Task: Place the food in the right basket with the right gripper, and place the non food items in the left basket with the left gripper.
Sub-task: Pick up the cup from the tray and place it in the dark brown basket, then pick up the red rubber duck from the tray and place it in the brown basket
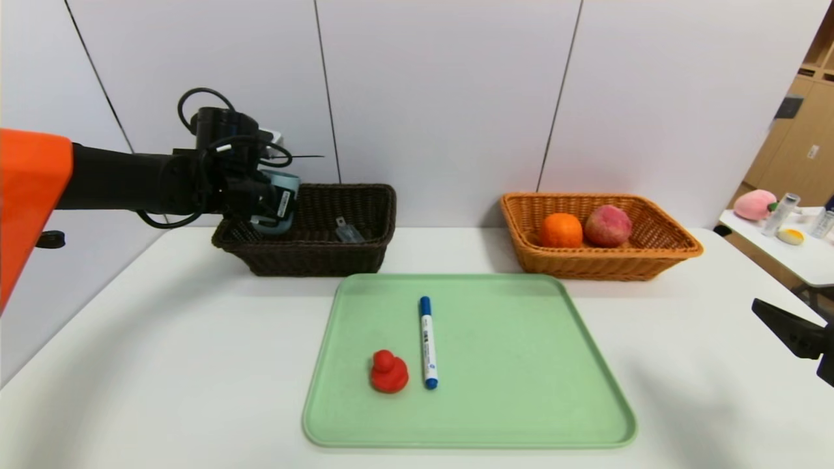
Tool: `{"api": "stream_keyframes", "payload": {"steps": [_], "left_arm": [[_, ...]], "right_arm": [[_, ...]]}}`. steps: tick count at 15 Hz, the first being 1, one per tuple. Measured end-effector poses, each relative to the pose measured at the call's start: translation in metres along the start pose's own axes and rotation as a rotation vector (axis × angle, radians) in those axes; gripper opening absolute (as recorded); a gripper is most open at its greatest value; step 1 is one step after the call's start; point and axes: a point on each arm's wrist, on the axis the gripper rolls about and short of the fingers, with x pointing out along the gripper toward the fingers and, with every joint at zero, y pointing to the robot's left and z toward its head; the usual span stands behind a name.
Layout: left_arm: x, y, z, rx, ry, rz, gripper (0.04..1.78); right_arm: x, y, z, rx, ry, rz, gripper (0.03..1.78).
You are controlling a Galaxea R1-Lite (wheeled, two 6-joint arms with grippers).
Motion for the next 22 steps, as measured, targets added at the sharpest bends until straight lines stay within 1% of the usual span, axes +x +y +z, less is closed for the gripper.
{"api": "stream_keyframes", "payload": {"steps": [2, 4, 7, 10, 12, 14, 16, 18, 19, 20, 22], "left_arm": [[0.001, 0.0, -0.001, 0.0, 0.004, -0.001, 1.12], [0.002, -0.001, -0.002, -0.005, 0.001, 0.005, 1.27], [0.004, 0.0, -0.001, -0.009, -0.016, 0.027, 1.41], [0.004, 0.0, -0.001, -0.014, -0.017, 0.028, 1.5], [-0.004, 0.002, 0.005, -0.035, -0.039, 0.017, 1.55], [-0.02, 0.005, 0.021, -0.078, -0.101, -0.011, 1.58], [-0.04, 0.01, 0.035, -0.089, -0.158, -0.01, 1.61], [-0.069, 0.013, 0.05, -0.124, -0.223, -0.018, 1.63], [-0.085, 0.009, 0.054, -0.156, -0.243, -0.042, 1.64], [-0.099, 0.003, 0.052, -0.182, -0.239, -0.071, 1.65], [-0.124, -0.016, 0.038, -0.203, -0.185, -0.135, 1.66]], "right_arm": [[0.0, 0.0, 0.001, 0.0, -0.004, 0.0, 1.7], [0.0, 0.0, 0.002, 0.0, -0.006, 0.0, 1.7], [0.0, 0.0, 0.001, -0.001, -0.004, 0.001, 1.7], [0.001, 0.0, 0.002, -0.001, -0.004, 0.001, 1.7], [0.001, 0.0, 0.002, -0.001, -0.005, 0.001, 1.7], [0.001, 0.0, 0.002, -0.001, -0.004, 0.001, 1.7], [0.0, 0.0, 0.0, -0.002, 0.001, 0.0, 1.7], [0.0, 0.0, -0.002, -0.001, 0.009, 0.001, 1.7], [0.0, 0.0, -0.002, -0.001, 0.009, 0.002, 1.7], [0.0, 0.0, -0.002, 0.0, 0.01, 0.001, 1.7], [0.0, 0.0, -0.002, -0.001, 0.008, 0.001, 1.7]]}}
